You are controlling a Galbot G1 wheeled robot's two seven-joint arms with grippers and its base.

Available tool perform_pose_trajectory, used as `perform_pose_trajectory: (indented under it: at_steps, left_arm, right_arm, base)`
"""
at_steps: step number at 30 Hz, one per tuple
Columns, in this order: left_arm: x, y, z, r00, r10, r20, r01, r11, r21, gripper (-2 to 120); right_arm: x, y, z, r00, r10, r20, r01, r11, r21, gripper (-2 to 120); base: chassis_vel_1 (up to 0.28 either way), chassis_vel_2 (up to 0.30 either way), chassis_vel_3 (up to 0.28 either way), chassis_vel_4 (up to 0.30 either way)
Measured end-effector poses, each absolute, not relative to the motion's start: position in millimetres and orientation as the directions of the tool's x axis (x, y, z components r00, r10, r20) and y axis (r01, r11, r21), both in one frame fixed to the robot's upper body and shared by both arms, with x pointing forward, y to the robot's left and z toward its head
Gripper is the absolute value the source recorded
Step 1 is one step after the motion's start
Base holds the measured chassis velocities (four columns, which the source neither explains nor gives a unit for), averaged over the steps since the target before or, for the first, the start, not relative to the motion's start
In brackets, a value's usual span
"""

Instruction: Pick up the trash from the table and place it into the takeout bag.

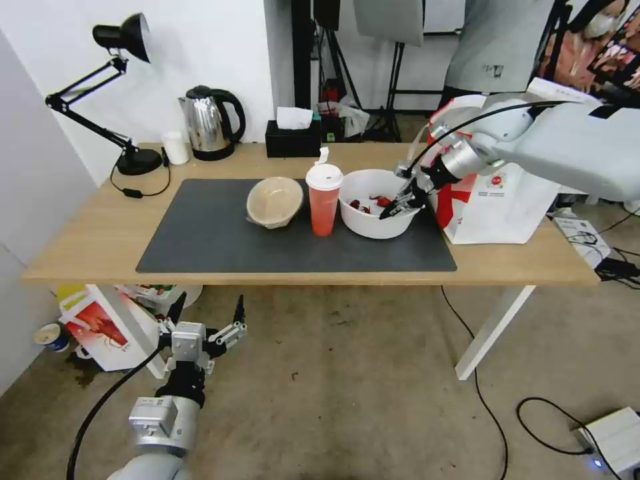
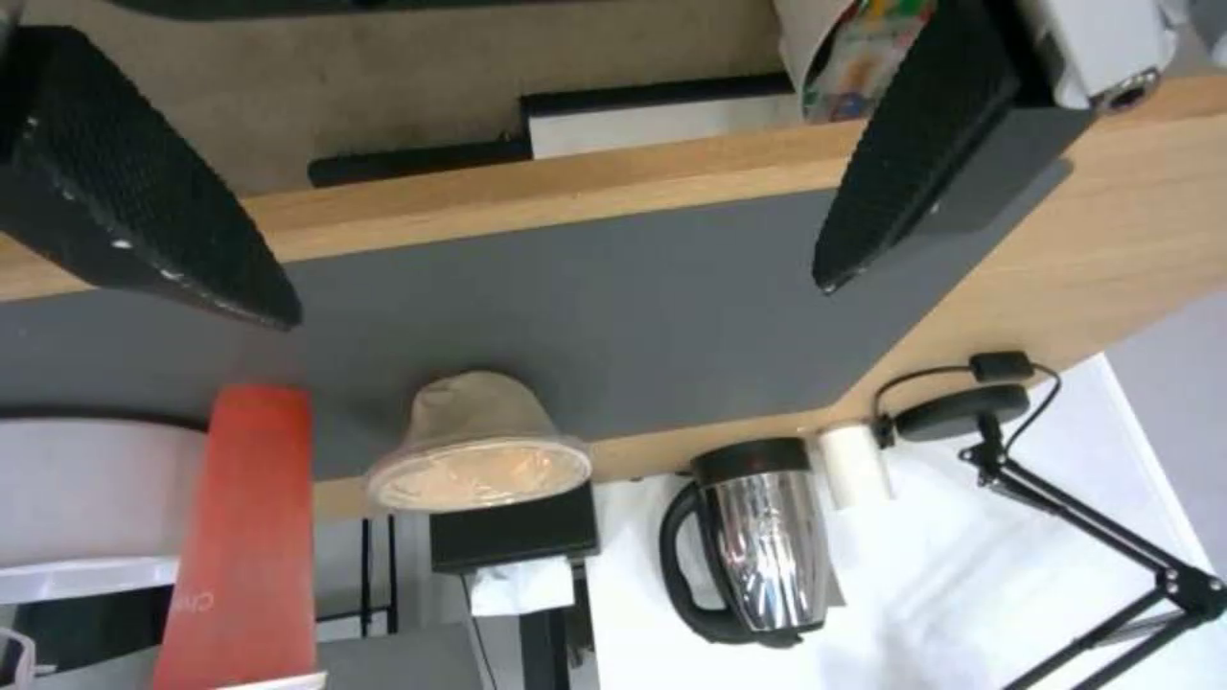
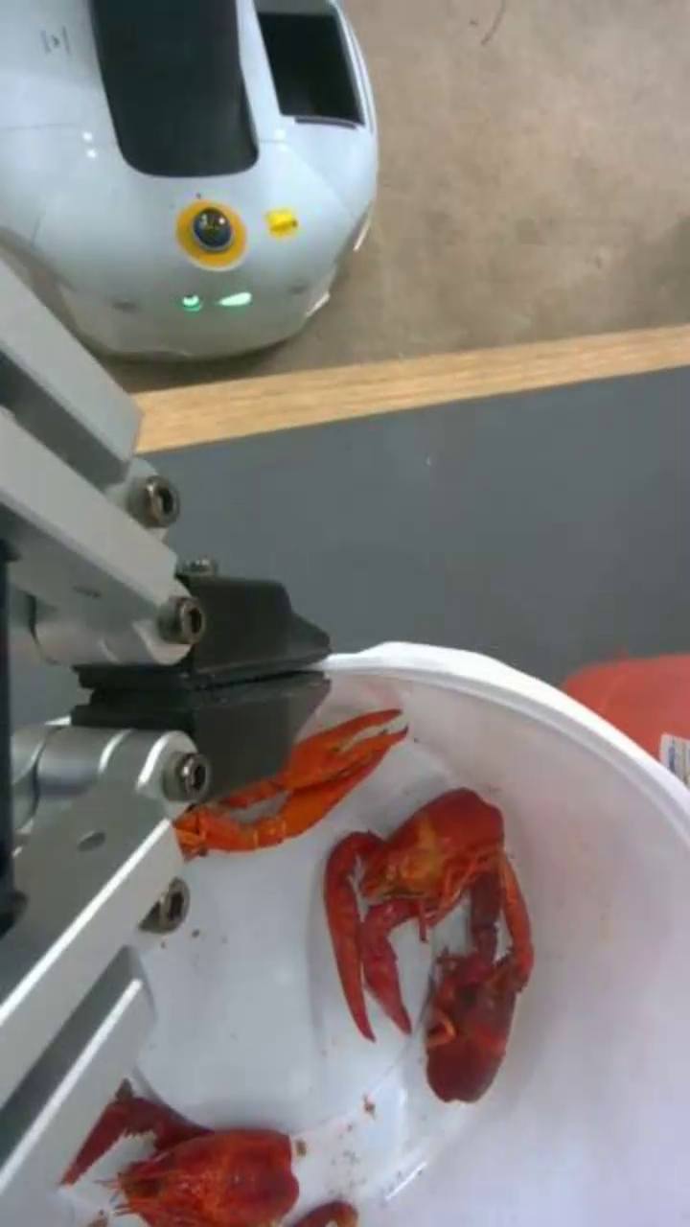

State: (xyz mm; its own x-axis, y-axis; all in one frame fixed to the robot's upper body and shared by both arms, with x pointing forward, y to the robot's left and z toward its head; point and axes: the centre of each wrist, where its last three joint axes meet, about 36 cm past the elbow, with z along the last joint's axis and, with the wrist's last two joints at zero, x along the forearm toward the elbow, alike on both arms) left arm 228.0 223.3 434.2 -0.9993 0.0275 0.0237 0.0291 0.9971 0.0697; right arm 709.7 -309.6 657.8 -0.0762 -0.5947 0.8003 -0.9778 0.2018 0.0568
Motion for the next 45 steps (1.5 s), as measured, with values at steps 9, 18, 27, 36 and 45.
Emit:
perform_pose_trajectory:
  at_steps: [9,18,27,36,45]
  left_arm:
    - [228,223,434,-0.999,0.027,0.024,0.029,0.997,0.07,100]
    - [228,223,434,-0.999,0.027,0.024,0.029,0.997,0.07,100]
    - [228,223,434,-0.999,0.027,0.024,0.029,0.997,0.07,100]
    - [228,223,434,-0.999,0.027,0.024,0.029,0.997,0.07,100]
    - [228,223,434,-0.999,0.028,0.024,0.029,0.997,0.07,100]
  right_arm:
    - [707,-313,654,-0.076,-0.575,0.815,-0.979,0.199,0.049,16]
    - [707,-311,655,-0.074,-0.564,0.822,-0.98,0.194,0.045,48]
    - [711,-304,640,-0.059,-0.557,0.828,-0.981,0.187,0.056,82]
    - [714,-303,634,-0.062,-0.553,0.831,-0.981,0.188,0.052,100]
    - [719,-299,633,-0.065,-0.553,0.83,-0.981,0.19,0.05,84]
  base:
    - [0.0,0.0,0.0,0.0]
    - [0.0,0.0,0.0,0.0]
    - [0.0,0.0,0.0,0.0]
    - [0.0,0.0,0.0,0.0]
    - [0.0,0.0,0.0,0.0]
